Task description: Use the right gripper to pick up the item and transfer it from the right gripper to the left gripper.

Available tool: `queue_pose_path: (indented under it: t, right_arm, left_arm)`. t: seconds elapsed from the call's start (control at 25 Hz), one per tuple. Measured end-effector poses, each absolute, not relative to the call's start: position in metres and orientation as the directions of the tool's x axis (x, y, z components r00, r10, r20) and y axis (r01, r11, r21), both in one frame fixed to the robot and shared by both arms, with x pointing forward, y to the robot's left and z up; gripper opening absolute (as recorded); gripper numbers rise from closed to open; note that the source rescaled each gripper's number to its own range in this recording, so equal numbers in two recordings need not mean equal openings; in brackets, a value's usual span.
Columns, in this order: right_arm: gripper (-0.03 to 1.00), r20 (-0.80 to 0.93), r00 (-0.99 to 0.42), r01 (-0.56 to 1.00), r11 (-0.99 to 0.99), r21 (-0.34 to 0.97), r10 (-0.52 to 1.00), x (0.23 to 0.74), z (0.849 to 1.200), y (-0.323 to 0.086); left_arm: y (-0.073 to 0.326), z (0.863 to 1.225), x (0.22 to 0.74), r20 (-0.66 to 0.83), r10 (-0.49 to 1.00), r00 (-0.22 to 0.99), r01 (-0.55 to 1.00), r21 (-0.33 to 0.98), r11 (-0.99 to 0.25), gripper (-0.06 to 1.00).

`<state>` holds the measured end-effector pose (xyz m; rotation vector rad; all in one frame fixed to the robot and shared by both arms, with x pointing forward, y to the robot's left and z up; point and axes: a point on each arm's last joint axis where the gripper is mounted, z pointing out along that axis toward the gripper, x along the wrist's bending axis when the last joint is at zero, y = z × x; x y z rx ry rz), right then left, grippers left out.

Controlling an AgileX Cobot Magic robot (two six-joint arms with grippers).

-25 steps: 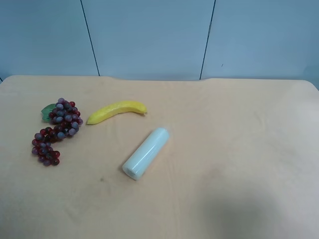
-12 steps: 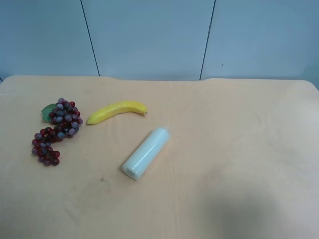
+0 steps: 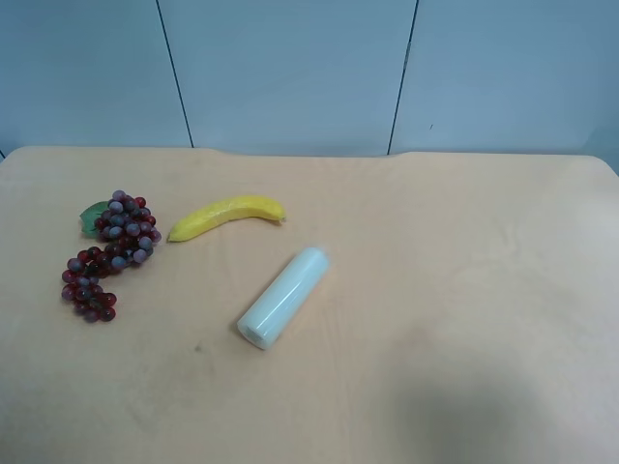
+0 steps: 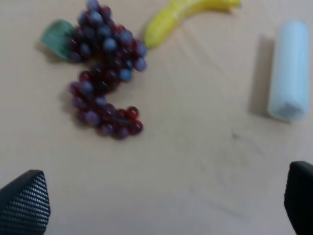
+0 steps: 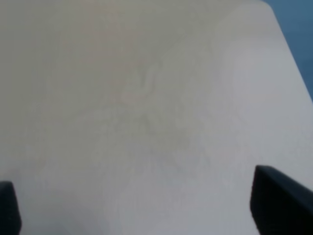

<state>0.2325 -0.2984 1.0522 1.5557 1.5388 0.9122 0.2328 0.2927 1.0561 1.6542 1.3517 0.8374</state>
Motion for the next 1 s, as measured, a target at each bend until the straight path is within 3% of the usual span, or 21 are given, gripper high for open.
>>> queue_pose_path:
  t: [0.24,1.0]
  right_arm:
    - [0.86,-0.019,0.022,0.463,0.006,0.886,1.0,0.2325,1.0522,-0.2984]
    - [0.86,-0.018,0.023,0.463,0.005,0.886,1.0,0.2325,1.0522,-0.2984]
  left_arm:
    - [0.2917,1.0557,0.233,-0.004,0.999,0.036,0.436,0.9,-0.012,0.99]
    - [0.2917,1.0557,0.233,-0.004,0.999,0.036,0.436,0.9,-0.012,0.99]
